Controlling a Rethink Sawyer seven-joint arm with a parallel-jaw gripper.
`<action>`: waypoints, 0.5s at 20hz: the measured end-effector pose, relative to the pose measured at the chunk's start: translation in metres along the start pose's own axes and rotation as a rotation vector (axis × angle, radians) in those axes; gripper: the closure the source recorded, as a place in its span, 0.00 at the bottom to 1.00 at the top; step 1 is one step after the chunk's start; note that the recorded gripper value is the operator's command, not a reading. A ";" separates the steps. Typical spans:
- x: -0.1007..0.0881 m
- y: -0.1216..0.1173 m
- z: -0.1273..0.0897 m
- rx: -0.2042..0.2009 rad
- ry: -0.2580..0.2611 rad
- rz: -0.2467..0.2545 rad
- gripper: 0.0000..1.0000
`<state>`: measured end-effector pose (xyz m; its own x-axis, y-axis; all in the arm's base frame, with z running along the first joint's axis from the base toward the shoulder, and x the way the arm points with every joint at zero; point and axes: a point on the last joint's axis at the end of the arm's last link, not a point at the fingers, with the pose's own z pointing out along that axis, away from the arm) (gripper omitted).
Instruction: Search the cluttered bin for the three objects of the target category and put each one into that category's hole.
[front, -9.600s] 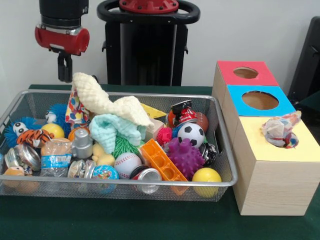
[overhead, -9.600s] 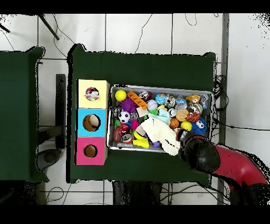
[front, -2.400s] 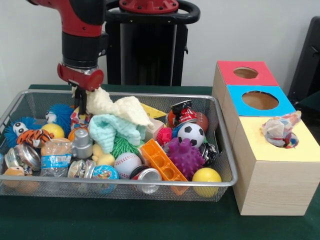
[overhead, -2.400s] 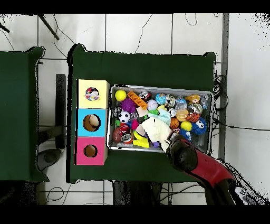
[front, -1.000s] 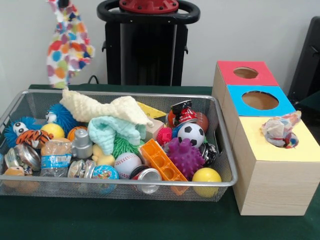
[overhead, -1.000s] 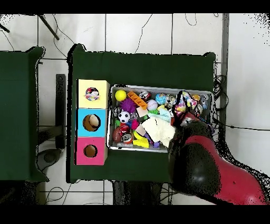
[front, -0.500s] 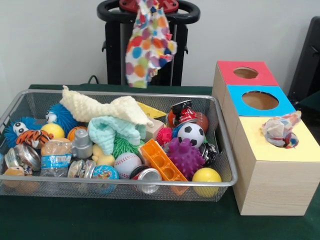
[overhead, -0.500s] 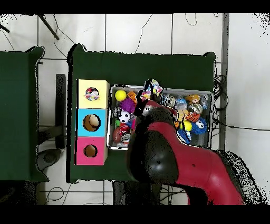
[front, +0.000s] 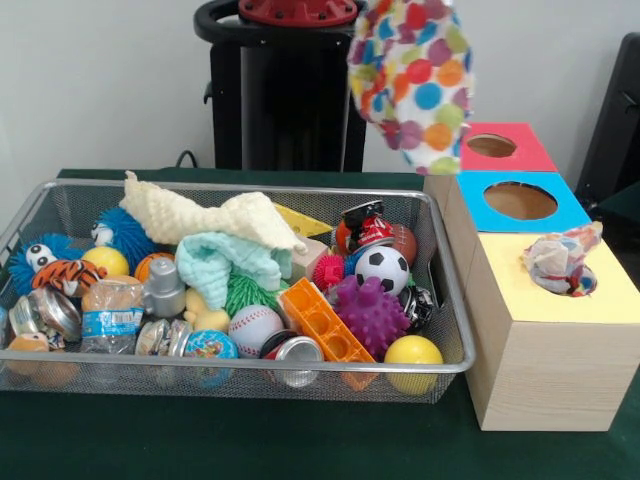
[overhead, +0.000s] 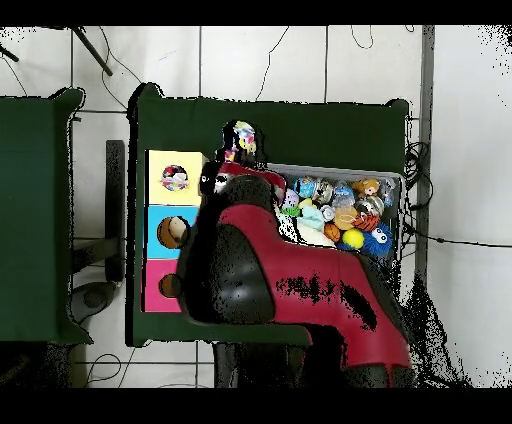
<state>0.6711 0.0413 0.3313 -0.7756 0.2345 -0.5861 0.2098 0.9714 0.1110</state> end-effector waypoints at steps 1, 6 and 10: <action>-0.003 0.019 0.003 -0.016 -0.008 -0.021 1.00; -0.004 0.052 0.012 -0.041 -0.014 -0.057 1.00; 0.002 0.077 0.026 -0.053 -0.006 -0.085 1.00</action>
<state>0.7010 0.1161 0.3178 -0.7858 0.1512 -0.5997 0.1116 0.9884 0.1029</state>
